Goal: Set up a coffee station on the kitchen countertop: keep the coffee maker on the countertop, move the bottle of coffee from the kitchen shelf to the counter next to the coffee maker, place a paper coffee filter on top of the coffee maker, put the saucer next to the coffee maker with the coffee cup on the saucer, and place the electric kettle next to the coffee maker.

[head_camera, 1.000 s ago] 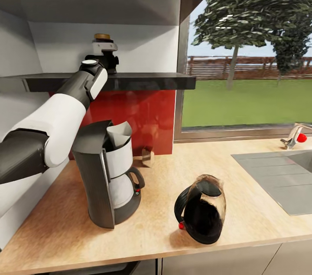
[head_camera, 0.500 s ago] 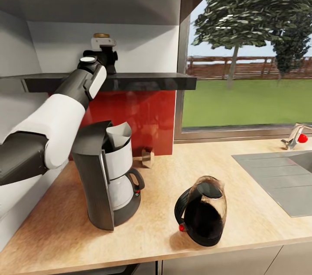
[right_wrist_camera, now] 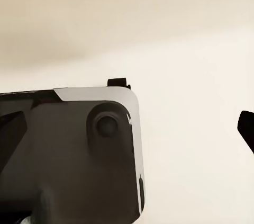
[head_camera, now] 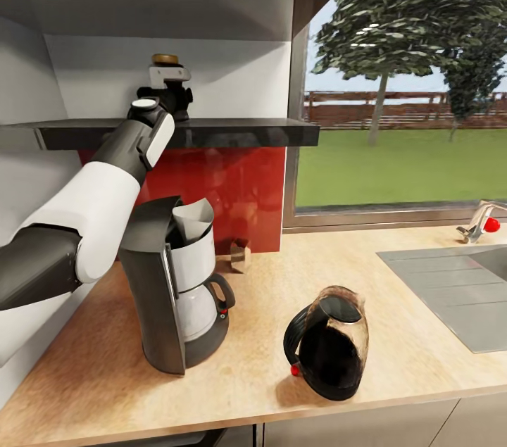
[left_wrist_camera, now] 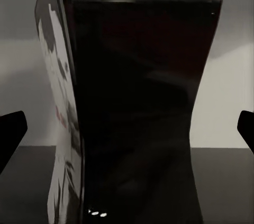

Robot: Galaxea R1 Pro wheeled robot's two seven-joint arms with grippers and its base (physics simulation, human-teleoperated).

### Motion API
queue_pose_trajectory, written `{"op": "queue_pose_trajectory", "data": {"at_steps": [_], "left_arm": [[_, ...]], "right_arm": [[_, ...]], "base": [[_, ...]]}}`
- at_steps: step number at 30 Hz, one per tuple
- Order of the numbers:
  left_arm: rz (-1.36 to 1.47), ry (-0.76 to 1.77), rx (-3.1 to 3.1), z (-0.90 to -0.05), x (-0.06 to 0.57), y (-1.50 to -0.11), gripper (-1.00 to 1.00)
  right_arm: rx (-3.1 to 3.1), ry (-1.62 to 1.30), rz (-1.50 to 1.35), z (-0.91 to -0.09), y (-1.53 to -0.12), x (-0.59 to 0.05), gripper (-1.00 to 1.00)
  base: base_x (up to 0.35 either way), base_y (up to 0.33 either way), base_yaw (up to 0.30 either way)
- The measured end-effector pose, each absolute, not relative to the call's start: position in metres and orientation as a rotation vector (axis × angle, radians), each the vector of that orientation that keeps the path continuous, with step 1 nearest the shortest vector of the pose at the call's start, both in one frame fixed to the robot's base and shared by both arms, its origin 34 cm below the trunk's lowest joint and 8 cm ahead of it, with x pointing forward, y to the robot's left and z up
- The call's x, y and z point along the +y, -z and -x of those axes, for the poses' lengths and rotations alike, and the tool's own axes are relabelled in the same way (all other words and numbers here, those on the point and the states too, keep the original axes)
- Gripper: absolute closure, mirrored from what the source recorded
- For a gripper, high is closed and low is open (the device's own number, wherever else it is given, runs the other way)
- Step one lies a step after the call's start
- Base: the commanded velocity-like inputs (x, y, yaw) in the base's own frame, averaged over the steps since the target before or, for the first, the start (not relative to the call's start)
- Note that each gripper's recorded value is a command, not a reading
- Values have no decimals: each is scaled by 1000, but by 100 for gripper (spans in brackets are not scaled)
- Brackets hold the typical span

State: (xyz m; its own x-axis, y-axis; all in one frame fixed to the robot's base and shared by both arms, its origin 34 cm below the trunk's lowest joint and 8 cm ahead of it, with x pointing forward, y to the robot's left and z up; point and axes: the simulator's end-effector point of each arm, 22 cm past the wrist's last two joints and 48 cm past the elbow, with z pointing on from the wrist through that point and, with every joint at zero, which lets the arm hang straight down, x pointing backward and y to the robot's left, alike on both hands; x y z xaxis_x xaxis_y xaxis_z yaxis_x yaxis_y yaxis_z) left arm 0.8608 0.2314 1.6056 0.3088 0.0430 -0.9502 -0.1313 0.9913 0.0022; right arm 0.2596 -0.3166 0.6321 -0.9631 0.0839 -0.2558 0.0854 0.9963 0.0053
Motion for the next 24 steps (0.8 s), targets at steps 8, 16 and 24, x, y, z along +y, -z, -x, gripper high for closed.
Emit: {"op": "queue_pose_trajectory", "data": {"at_steps": [8,16,24], "left_arm": [[88,-120,1242,-859,234,-1602,-100],[83,-107,1214,-852,231,-1614,-100],[87,-106,1213,-853,232,-1613,-100]], "right_arm": [[2878,7,-124,-260,-632,-316,-100],[2879,8,-124,-259,-633,-317,-100],[2880,8,-125,-259,-632,-317,-100]], "base": [[0,0,0],[172,0,0],[49,0,0]]}}
